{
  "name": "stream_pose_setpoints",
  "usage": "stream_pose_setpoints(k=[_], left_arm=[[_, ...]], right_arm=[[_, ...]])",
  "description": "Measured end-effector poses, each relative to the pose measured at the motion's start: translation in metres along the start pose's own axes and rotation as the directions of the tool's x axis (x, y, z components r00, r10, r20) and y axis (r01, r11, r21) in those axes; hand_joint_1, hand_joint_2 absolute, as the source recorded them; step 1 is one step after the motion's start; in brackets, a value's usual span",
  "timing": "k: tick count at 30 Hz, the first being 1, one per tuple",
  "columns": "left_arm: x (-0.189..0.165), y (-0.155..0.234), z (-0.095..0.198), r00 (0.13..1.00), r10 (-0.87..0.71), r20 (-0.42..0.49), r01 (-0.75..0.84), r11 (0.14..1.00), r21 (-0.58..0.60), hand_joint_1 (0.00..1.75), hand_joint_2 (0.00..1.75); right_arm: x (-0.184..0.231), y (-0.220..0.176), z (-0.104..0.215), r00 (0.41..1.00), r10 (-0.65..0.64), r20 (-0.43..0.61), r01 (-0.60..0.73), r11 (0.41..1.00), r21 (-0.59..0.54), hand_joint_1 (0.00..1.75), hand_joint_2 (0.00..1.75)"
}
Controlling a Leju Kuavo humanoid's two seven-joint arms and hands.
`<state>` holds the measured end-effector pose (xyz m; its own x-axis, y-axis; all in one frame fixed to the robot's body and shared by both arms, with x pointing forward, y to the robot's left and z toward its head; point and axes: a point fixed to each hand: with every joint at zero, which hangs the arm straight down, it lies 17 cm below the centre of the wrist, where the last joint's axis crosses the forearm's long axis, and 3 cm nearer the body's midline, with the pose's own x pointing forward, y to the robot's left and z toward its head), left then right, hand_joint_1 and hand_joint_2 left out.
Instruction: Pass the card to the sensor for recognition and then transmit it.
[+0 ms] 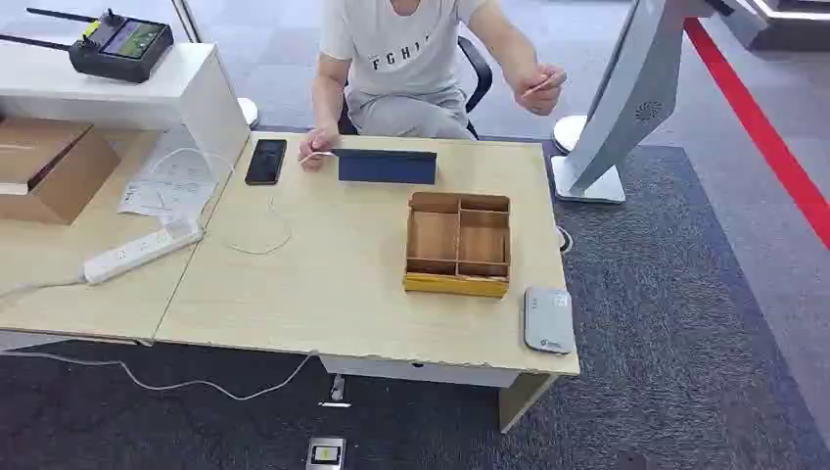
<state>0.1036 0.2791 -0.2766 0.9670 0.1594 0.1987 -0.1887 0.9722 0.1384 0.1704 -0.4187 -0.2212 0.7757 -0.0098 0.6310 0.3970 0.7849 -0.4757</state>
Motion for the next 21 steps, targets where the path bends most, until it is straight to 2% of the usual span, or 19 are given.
stream_pose_setpoints(k=[2, 3, 6, 7, 9, 12, 14, 18, 21], left_arm=[[-0.001, -0.001, 0.0, 1.0, -0.008, -0.003, 0.008, 1.0, -0.008, 0.0, 0.0], [-0.001, -0.002, 0.0, 1.0, -0.01, -0.002, 0.01, 1.0, -0.013, 0.0, 0.0], [0.001, -0.003, 0.0, 1.0, -0.013, -0.002, 0.013, 0.999, -0.029, 0.0, 0.0], [0.0, -0.002, 0.0, 1.0, -0.013, -0.004, 0.013, 1.0, -0.028, 0.0, 0.0], [-0.001, -0.001, 0.0, 1.0, -0.012, -0.008, 0.012, 1.0, -0.027, 0.0, 0.0], [0.002, 0.0, 0.0, 1.0, -0.013, -0.002, 0.013, 1.0, -0.025, 0.0, 0.0], [0.003, 0.001, -0.001, 1.0, -0.016, 0.001, 0.016, 1.0, -0.022, 0.0, 0.0], [0.006, 0.002, -0.001, 0.999, -0.03, 0.011, 0.031, 0.999, -0.024, 0.0, 0.0], [0.008, 0.002, -0.001, 0.999, -0.043, 0.024, 0.044, 0.998, -0.036, 0.0, 0.0]], right_arm=[[0.026, -0.018, -0.02, 0.997, -0.044, 0.062, 0.044, 0.999, -0.002, 0.0, 1.75], [0.033, -0.03, -0.032, 0.997, -0.064, 0.045, 0.064, 0.998, -0.008, 0.0, 1.75], [0.044, -0.079, -0.068, 0.981, -0.157, -0.113, 0.151, 0.987, -0.061, 0.0, 1.75], [0.054, -0.101, -0.078, 0.972, -0.197, -0.127, 0.184, 0.977, -0.103, 0.0, 1.75], [0.079, -0.137, -0.09, 0.967, -0.239, -0.09, 0.222, 0.961, -0.167, 0.0, 1.75], [0.137, -0.196, -0.101, 0.962, -0.272, -0.006, 0.259, 0.924, -0.28, 0.0, 1.75], [0.19, -0.219, -0.1, 0.97, -0.226, 0.087, 0.242, 0.921, -0.307, 0.0, 1.75], [0.296, -0.211, -0.079, 0.96, -0.084, 0.268, 0.159, 0.949, -0.272, 0.0, 1.75], [0.374, -0.193, -0.05, 0.905, 0.028, 0.425, 0.089, 0.964, -0.251, 0.0, 1.75]])
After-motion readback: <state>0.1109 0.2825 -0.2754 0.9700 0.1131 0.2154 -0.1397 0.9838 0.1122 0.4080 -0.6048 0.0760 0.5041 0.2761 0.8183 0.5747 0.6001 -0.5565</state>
